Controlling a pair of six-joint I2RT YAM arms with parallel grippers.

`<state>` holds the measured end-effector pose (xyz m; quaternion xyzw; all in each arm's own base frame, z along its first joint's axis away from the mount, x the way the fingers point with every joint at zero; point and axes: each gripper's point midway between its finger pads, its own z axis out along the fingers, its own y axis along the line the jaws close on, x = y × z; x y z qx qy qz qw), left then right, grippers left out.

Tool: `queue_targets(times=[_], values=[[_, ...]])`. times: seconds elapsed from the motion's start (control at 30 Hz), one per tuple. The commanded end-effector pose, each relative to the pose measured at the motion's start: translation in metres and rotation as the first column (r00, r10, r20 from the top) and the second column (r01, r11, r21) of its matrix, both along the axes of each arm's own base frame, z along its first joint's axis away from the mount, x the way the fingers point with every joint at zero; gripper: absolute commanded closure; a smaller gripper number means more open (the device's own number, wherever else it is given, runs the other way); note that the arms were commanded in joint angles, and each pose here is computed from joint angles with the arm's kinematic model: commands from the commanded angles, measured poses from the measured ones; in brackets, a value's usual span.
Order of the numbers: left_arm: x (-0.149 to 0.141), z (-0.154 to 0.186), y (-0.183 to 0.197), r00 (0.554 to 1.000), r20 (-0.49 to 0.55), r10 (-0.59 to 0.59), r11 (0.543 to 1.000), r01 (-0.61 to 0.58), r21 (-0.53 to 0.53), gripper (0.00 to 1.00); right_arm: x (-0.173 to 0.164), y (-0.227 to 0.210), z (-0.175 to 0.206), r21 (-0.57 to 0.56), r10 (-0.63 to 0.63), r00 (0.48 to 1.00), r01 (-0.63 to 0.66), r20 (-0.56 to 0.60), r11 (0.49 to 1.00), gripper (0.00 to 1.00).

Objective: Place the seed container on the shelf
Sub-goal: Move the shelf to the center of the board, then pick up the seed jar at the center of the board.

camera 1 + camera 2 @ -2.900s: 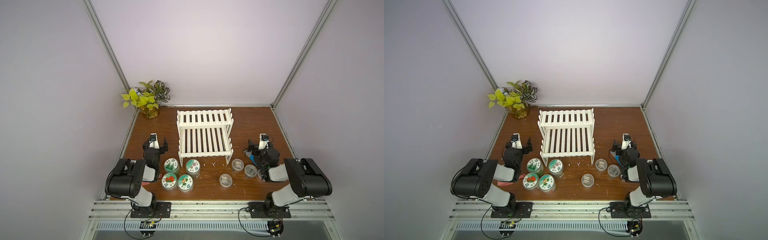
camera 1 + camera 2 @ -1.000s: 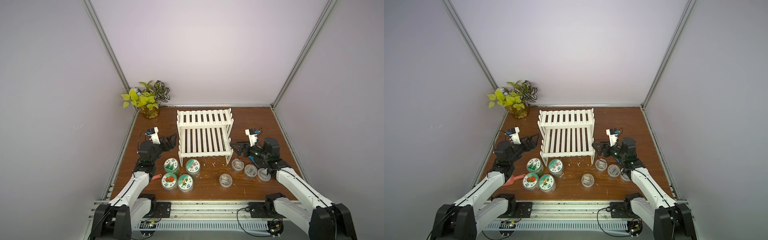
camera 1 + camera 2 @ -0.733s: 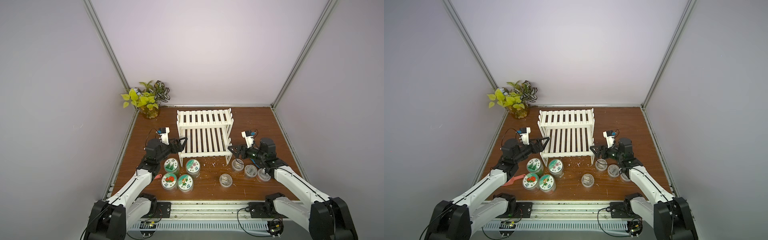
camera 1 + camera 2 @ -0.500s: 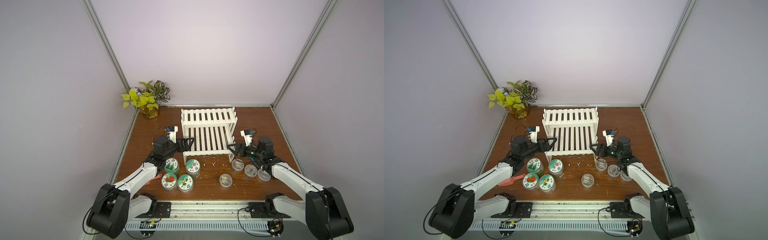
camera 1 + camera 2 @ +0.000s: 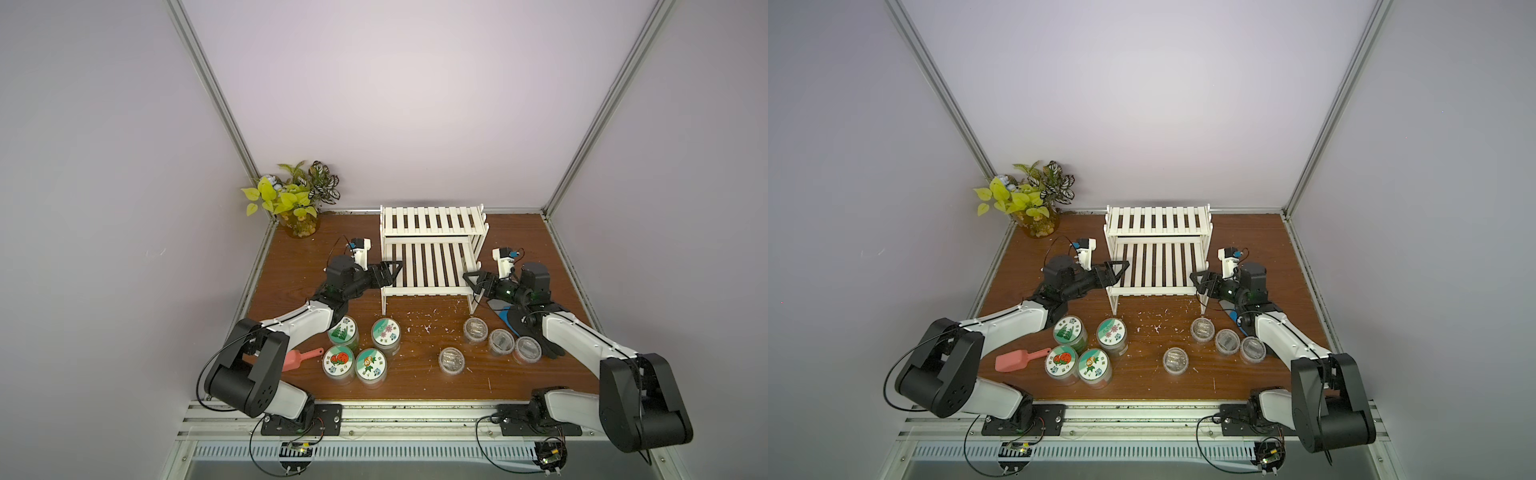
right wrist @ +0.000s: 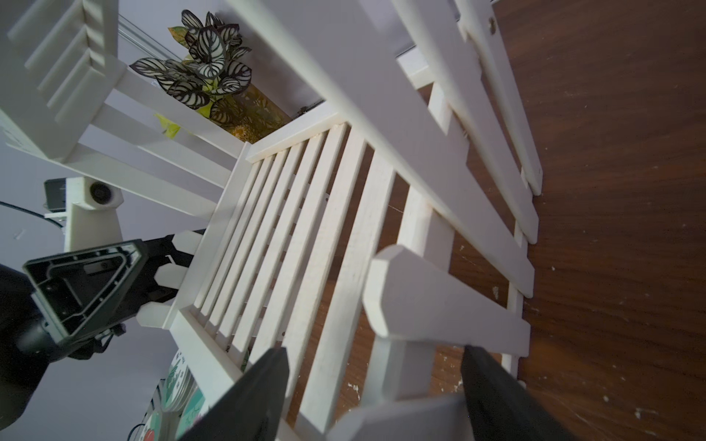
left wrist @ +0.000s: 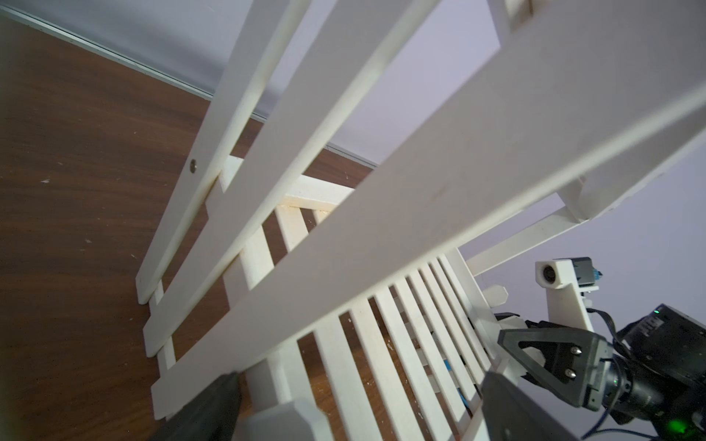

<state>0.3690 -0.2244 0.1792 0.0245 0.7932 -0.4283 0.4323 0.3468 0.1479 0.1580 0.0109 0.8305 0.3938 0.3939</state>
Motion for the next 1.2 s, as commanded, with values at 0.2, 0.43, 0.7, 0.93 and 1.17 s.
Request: queue_targets(times=[0.2,0.43,0.7,0.93,1.17], values=[[-0.011,-0.005,0.042,0.988,0.011,0.154,0.951,-0.151,0.268,0.00,-0.001,-0.039,0.032,-0.189,-0.144,0.987,0.156,0.074,0.970,0.14],[-0.038,0.017,0.048,0.991,0.083,0.108,0.953,-0.127,0.276,0.01,-0.041,-0.060,0.058,-0.267,-0.211,0.973,0.230,0.099,0.936,0.19],[-0.060,0.020,0.042,0.982,0.127,0.138,0.899,-0.178,0.401,0.00,-0.090,-0.027,0.055,-0.377,-0.063,0.998,0.070,0.031,0.924,0.25],[-0.088,0.053,0.019,0.969,0.239,0.058,0.896,-0.156,0.416,0.00,-0.131,0.016,0.040,-0.412,0.105,0.994,-0.109,-0.032,0.905,0.28],[-0.131,0.050,-0.017,0.950,0.251,-0.186,0.893,0.056,0.447,0.00,-0.164,0.046,0.008,-0.524,0.198,0.977,-0.212,-0.082,0.825,0.25]])
